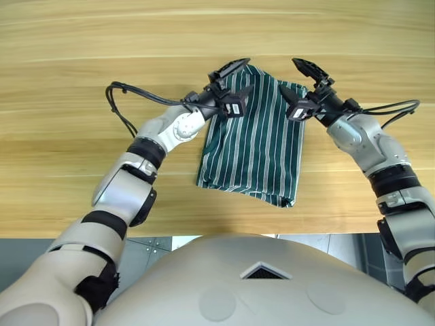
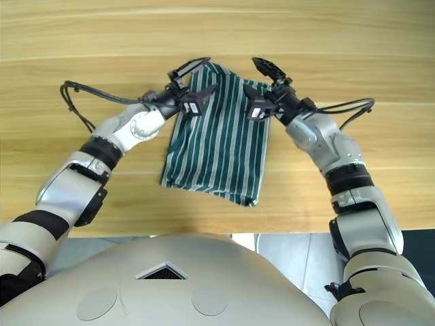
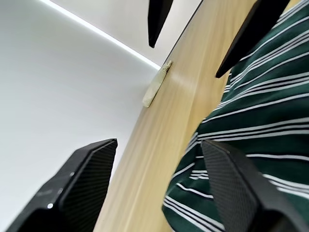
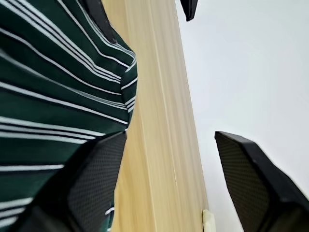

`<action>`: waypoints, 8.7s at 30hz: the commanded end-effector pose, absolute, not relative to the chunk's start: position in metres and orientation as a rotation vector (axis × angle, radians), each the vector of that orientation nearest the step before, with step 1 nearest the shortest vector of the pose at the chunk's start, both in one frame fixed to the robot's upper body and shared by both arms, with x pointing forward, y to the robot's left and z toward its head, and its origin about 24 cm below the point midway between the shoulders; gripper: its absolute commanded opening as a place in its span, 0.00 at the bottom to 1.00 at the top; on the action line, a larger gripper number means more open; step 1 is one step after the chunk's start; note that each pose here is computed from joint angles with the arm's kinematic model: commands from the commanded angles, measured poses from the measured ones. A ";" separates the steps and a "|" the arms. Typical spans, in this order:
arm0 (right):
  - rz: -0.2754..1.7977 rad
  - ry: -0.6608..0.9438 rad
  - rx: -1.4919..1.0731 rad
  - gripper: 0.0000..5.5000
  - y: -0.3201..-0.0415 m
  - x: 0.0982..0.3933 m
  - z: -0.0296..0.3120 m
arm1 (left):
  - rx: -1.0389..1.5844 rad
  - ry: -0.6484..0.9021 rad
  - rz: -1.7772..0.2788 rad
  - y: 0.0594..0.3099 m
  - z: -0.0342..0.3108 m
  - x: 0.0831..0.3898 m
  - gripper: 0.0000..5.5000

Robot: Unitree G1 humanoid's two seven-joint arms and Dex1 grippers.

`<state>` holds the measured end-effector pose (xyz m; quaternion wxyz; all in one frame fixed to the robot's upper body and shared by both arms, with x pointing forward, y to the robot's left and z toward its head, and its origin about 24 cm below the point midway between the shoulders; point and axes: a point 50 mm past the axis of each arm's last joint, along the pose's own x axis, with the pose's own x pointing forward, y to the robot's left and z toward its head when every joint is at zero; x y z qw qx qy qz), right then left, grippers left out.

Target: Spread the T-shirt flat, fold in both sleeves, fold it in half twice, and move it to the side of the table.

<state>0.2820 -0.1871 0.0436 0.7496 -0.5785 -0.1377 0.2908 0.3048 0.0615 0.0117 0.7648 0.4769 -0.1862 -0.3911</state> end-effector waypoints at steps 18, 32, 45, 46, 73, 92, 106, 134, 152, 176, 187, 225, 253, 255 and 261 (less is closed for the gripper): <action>0.893 0.092 -1.326 0.61 -0.213 0.263 -0.018 | 0.916 -0.208 -0.757 0.130 -0.024 0.281 0.59; 0.729 -0.577 -0.819 0.61 -0.154 0.283 0.073 | 0.821 -0.308 -0.562 0.163 -0.010 0.272 0.59; 0.602 -0.602 -0.684 0.61 -0.163 0.293 0.097 | 0.802 -0.555 -0.806 0.119 0.028 0.257 0.59; 0.600 -0.604 -0.685 0.61 -0.163 0.294 0.098 | 0.821 -0.516 -0.837 0.114 0.021 0.261 0.59; 0.673 -0.531 -0.904 0.61 -0.171 0.277 0.074 | 0.930 -0.486 -0.610 0.161 0.004 0.249 0.59; 1.417 0.034 -1.316 0.61 -0.222 0.148 0.026 | 1.022 0.146 -1.305 0.225 0.050 0.120 0.59; 1.540 0.062 -1.206 0.61 -0.215 0.138 0.021 | 0.947 0.125 -1.431 0.192 0.010 0.144 0.59; 1.494 0.079 -1.220 0.01 -0.218 0.151 0.017 | 0.858 0.076 -1.586 0.167 -0.004 0.128 0.59; 1.487 0.044 -1.206 0.01 -0.213 0.152 0.016 | 0.855 0.057 -1.533 0.167 -0.010 0.135 0.31; 1.407 -0.032 -0.915 0.00 -0.196 0.127 0.034 | 0.619 0.065 -1.387 0.173 0.002 0.105 0.01; 1.204 -0.138 -0.850 0.00 -0.196 0.158 0.060 | 0.556 -0.113 -1.070 0.182 0.035 0.157 0.01; 0.811 -0.205 -0.970 0.15 -0.114 0.336 0.042 | 0.390 -0.060 -0.686 0.168 -0.008 0.229 0.18; 0.467 0.174 -0.834 0.56 -0.120 0.362 0.022 | 0.247 0.086 -0.231 0.206 -0.017 0.286 0.98; 0.443 0.206 -0.814 0.56 -0.122 0.362 0.019 | 0.254 0.102 -0.226 0.209 -0.017 0.291 0.98; 0.330 0.056 -0.604 0.56 -0.124 0.369 0.041 | 0.180 0.137 -0.095 0.228 -0.022 0.289 0.98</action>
